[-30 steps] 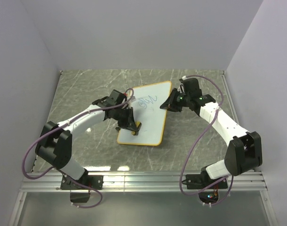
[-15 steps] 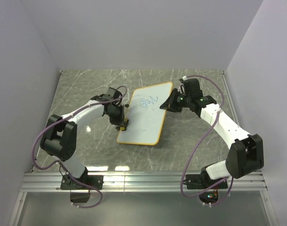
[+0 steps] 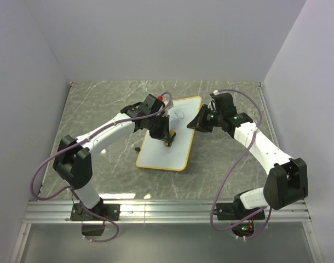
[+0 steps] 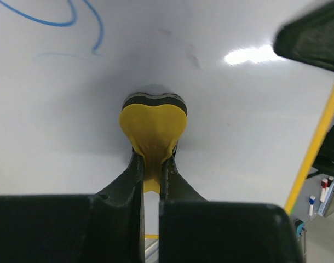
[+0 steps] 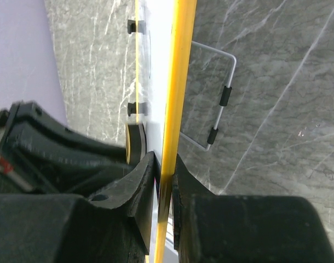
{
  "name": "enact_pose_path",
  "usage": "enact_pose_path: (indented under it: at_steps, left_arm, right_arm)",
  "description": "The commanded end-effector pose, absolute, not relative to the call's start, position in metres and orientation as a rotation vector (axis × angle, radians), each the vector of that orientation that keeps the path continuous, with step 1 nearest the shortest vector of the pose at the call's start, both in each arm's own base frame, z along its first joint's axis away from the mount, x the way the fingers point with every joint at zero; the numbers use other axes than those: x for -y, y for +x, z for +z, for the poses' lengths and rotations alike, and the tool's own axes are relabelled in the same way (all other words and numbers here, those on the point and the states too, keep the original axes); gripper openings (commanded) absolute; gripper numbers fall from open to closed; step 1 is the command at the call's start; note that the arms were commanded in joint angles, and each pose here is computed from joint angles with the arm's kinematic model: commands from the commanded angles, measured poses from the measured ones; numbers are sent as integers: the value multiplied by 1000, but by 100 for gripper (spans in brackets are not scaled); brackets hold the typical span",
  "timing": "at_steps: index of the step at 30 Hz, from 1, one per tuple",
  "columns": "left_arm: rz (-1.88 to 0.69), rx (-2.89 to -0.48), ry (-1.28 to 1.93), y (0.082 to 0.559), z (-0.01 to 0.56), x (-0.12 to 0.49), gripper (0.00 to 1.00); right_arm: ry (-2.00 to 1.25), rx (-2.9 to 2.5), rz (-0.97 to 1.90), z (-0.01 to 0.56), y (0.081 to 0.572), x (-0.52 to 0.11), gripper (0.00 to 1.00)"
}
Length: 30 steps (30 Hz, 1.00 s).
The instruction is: Erase the whiteboard
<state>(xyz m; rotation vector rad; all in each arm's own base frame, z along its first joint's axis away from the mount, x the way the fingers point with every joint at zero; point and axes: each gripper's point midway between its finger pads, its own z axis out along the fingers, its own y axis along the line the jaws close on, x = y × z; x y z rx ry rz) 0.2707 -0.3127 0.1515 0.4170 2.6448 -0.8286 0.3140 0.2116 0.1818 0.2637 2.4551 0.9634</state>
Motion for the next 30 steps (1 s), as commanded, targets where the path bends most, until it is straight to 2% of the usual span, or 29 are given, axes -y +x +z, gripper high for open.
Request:
enact_pose_path:
  at_steps: [1, 6, 17, 30]
  left_arm:
    - [-1032, -2688, 511, 220, 165, 337, 0]
    - [-1095, -2681, 559, 193, 176, 335, 0]
    - [-877, -2723, 473, 192, 154, 301, 0]
    - [-554, -2789, 352, 306, 98, 271, 0]
  right_arm:
    - [139, -2482, 914, 172, 305, -212, 0]
    - [143, -2491, 924, 171, 305, -212, 0]
    - [133, -2492, 929, 175, 306, -211, 0]
    - [151, -2476, 915, 177, 294, -203, 0]
